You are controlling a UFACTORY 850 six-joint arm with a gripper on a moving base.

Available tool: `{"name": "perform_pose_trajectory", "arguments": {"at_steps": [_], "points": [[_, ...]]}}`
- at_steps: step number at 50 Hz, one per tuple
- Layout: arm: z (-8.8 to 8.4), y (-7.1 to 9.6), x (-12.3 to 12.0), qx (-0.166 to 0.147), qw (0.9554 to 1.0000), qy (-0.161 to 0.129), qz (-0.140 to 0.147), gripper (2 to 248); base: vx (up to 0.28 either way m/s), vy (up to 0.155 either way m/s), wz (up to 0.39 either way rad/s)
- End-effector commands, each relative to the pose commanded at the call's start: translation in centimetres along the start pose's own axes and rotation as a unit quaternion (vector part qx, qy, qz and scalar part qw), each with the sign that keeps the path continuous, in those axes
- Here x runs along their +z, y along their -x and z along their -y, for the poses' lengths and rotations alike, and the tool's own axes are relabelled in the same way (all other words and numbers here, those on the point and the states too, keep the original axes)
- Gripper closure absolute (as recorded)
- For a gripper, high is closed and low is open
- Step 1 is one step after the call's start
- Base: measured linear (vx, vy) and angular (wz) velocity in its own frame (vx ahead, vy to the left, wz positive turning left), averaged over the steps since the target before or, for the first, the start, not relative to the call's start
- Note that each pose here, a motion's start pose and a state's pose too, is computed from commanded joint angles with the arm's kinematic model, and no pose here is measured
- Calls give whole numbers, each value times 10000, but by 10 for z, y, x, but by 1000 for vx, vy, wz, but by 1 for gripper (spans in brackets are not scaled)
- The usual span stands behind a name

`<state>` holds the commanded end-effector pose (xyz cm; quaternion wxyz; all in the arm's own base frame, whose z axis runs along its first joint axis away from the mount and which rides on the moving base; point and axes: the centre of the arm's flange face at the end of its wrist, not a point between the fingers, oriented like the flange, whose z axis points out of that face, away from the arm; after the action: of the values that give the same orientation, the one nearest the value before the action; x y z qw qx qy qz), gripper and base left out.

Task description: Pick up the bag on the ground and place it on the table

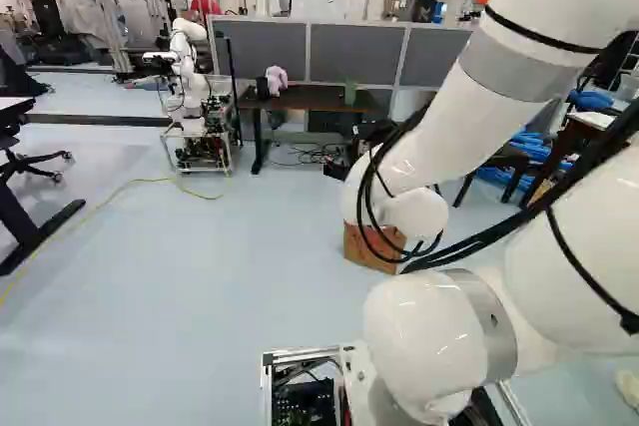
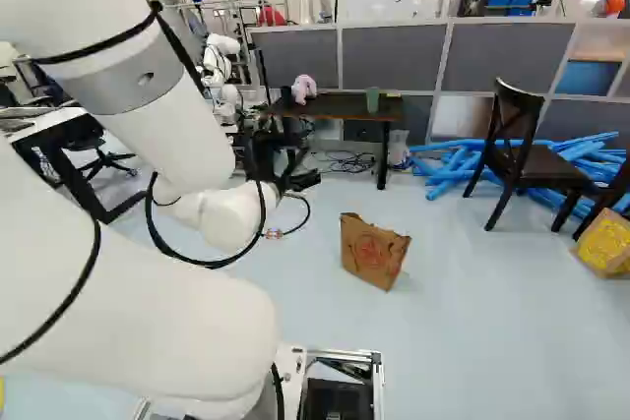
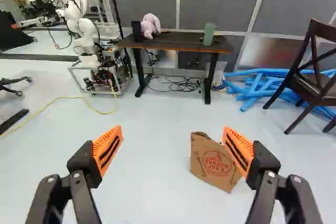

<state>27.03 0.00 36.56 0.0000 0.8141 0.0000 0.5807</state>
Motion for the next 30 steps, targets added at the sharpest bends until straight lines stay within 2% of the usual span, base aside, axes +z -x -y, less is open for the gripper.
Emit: {"name": "perform_pose_trajectory", "arguments": {"at_steps": [24, 30], "points": [[0, 0, 0, 0, 10000, 0, 0, 3, 0, 0, 0], [0, 0, 0, 0, 10000, 0, 0, 3, 15, 60, 288]]}}
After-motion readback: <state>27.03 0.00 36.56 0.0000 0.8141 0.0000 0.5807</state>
